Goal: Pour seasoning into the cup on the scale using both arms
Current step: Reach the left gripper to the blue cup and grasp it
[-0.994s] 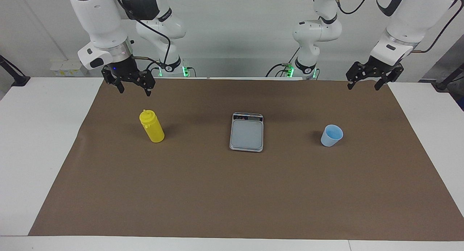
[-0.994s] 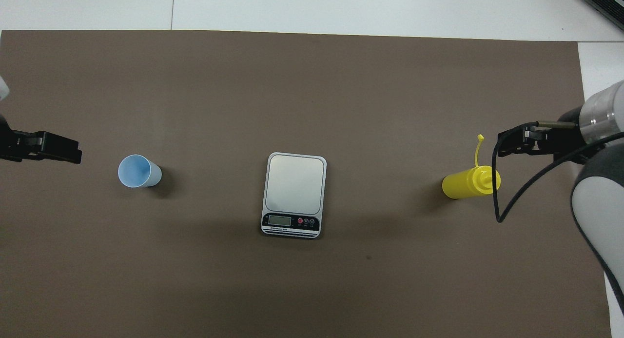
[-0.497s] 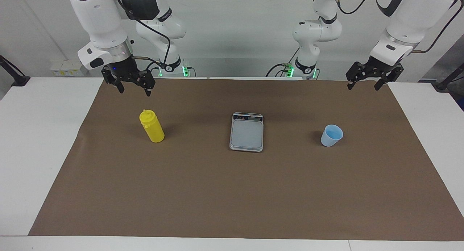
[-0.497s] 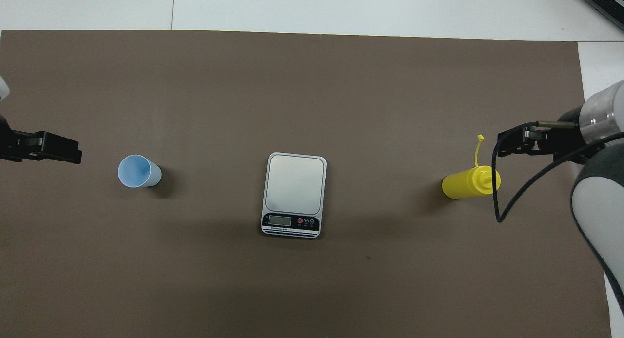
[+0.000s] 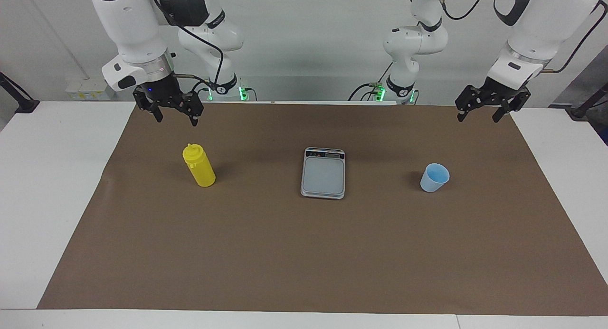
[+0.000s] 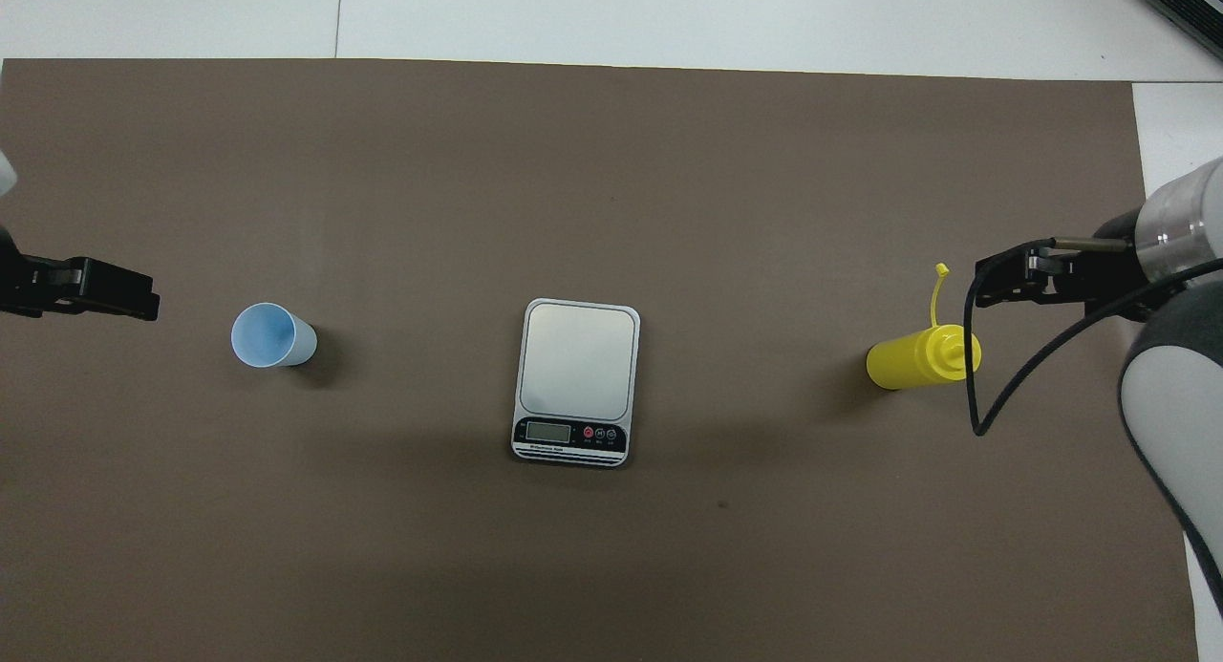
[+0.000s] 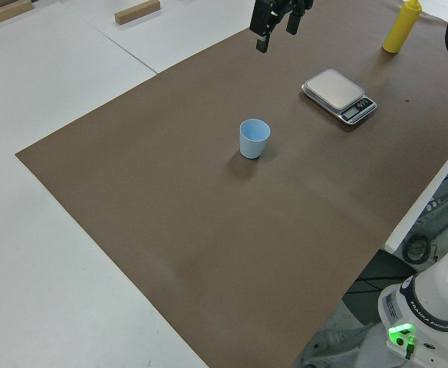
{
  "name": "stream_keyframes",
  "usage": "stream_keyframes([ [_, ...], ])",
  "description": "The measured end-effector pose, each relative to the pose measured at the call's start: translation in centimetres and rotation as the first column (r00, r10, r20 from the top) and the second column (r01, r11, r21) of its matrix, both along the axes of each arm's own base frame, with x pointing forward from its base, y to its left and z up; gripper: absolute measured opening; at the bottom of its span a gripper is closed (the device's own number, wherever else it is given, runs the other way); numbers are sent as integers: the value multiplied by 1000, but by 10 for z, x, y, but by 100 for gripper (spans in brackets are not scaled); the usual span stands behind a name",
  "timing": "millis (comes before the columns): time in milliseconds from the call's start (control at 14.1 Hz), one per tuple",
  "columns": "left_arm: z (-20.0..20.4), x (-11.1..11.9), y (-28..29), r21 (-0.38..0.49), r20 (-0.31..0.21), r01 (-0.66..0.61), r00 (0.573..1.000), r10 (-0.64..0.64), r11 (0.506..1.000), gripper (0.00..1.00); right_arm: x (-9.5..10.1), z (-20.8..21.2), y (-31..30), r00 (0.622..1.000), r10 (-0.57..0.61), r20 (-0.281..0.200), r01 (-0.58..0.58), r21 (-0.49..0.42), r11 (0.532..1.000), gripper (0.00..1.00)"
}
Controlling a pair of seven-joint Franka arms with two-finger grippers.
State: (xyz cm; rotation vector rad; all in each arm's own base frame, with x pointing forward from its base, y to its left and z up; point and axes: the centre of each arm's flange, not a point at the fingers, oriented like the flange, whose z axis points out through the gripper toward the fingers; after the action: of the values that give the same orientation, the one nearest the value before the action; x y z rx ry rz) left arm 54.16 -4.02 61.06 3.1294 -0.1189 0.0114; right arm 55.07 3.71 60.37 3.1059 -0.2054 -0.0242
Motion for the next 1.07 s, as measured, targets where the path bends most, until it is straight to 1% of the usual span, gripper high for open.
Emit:
stream_keyframes([
  [284, -73, 8, 18, 0, -3, -39, 999, 39, 999, 100, 0, 0, 0, 1000, 0, 0, 0, 0, 1000, 100],
  [568, -143, 11, 36, -4, 24, -74, 997, 74, 997, 100, 0, 0, 0, 1000, 0, 0, 0, 0, 1000, 100],
  [781, -195, 7, 42, -7, 38, -92, 995, 92, 996, 100, 0, 0, 0, 1000, 0, 0, 0, 0, 1000, 100],
  [1065, -222, 3, 41, -21, 35, -149, 988, 149, 989, 100, 0, 0, 0, 1000, 0, 0, 0, 0, 1000, 100],
])
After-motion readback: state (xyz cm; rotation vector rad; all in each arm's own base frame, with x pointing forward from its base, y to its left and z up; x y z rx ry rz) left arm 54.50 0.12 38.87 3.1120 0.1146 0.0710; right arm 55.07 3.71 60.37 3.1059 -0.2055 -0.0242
